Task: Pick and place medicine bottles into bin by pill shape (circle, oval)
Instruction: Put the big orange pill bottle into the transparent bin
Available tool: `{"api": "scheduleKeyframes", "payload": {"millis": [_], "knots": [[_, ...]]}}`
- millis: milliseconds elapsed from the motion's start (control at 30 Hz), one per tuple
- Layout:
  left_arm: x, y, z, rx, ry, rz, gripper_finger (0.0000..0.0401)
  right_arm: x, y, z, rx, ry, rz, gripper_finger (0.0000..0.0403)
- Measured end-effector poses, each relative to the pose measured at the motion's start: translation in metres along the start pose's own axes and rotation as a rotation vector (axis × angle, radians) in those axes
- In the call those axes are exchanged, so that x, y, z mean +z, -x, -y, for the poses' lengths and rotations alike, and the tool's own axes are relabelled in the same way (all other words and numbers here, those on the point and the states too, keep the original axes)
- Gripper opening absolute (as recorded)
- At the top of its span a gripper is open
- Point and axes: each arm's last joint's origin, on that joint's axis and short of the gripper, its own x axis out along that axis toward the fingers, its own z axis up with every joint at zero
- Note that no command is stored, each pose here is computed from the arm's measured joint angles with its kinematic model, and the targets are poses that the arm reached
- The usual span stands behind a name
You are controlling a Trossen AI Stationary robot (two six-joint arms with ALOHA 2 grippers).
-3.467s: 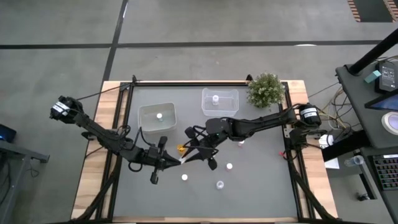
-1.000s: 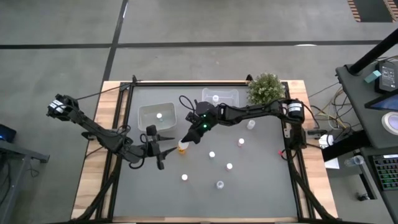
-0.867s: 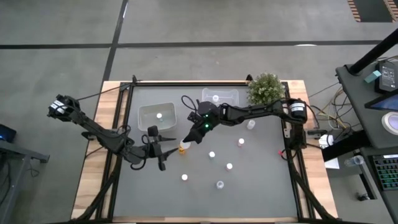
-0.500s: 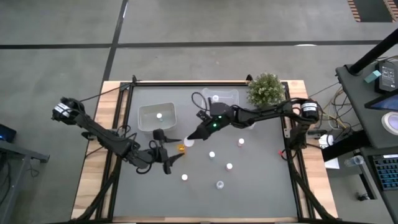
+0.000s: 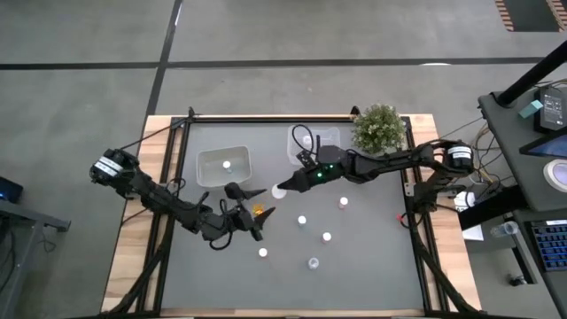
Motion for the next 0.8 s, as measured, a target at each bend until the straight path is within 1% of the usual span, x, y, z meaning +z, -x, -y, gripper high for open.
{"api": "scheduleKeyframes", "payload": {"millis": [67, 267, 467, 667, 800], "knots": [[-0.001, -0.006, 0.0, 0.001, 0.057, 0.017, 0.0286, 0.001, 0.0, -0.001, 0.005, 0.007, 0.004, 0.0018], [-0.008, -0.017, 0.003, -0.004, 0.087, 0.037, 0.0286, 0.001, -0.001, 0.0, 0.01, 0.012, 0.009, 0.0018], [-0.013, -0.027, 0.0, 0.003, 0.162, 0.033, 0.0286, 0.001, -0.001, -0.001, 0.012, 0.016, 0.012, 0.0018], [-0.013, -0.028, -0.001, -0.002, 0.167, 0.036, 0.0285, 0.001, -0.001, -0.001, 0.012, 0.018, 0.012, 0.0018], [-0.013, -0.029, -0.001, 0.0, 0.166, 0.035, 0.0268, 0.001, -0.001, -0.001, 0.012, 0.022, 0.013, 0.0018]]}}
